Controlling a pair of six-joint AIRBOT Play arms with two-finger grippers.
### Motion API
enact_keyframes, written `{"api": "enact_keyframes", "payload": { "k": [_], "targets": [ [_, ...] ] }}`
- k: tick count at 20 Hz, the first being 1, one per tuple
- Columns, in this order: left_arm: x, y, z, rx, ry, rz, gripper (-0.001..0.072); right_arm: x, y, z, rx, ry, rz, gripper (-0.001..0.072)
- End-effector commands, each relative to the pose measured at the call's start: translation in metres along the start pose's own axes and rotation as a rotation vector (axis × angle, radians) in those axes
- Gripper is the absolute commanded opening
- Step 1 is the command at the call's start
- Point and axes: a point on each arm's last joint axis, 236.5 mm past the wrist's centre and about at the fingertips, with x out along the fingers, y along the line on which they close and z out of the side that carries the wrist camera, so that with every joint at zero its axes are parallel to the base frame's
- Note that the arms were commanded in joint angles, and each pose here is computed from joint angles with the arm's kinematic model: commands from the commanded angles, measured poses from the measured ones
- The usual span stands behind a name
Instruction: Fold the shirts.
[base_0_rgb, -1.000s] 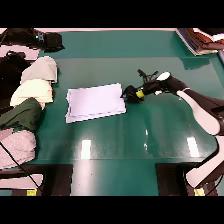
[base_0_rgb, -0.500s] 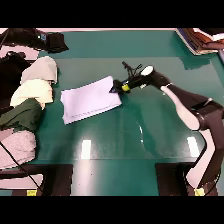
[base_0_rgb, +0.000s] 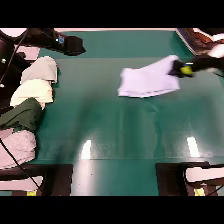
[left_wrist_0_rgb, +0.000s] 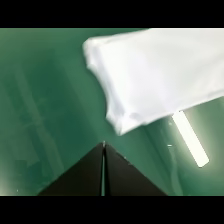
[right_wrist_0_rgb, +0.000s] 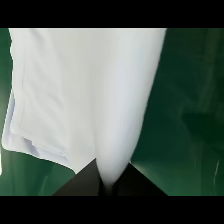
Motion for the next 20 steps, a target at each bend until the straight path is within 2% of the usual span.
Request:
{"api": "enact_keyframes", "payload": {
  "k": [1, 5, 9, 12, 15, 16, 17, 18, 19, 20],
  "targets": [
    [0.004, -0.015, 0.002, 0.020, -0.015, -0.022, 0.0025, -0.085, -0.123, -0.002, 0.228, -0.173, -0.182, 0.0015],
    [0.005, -0.017, 0.002, 0.015, -0.013, -0.027, 0.0025, -0.169, -0.236, -0.040, 0.522, -0.386, -0.350, 0.0015],
    [0.005, -0.017, 0.004, 0.014, -0.021, -0.027, 0.0025, -0.201, -0.287, -0.101, 0.714, -0.447, -0.437, 0.0015],
    [0.005, -0.017, 0.005, 0.015, -0.028, -0.026, 0.0025, -0.181, -0.282, -0.126, 0.743, -0.386, -0.423, 0.0015],
    [0.005, -0.017, 0.005, 0.016, -0.027, -0.026, 0.0025, -0.165, -0.272, -0.147, 0.649, -0.256, -0.491, 0.0021],
    [0.005, -0.017, 0.006, 0.018, -0.029, -0.025, 0.0025, -0.165, -0.270, -0.153, 0.607, -0.211, -0.527, 0.0167],
    [0.005, -0.017, 0.006, 0.024, -0.031, -0.025, 0.0025, -0.170, -0.274, -0.157, 0.565, -0.179, -0.579, 0.0468],
    [0.005, -0.017, 0.007, 0.024, -0.035, -0.025, 0.0025, -0.179, -0.280, -0.162, 0.525, -0.142, -0.644, 0.0678],
    [0.005, -0.017, 0.007, 0.024, -0.036, -0.025, 0.0025, -0.195, -0.286, -0.165, 0.493, -0.107, -0.712, 0.0714],
    [0.005, -0.017, 0.007, 0.024, -0.036, -0.025, 0.0025, -0.213, -0.289, -0.166, 0.475, -0.087, -0.766, 0.0714]
  ]
}}
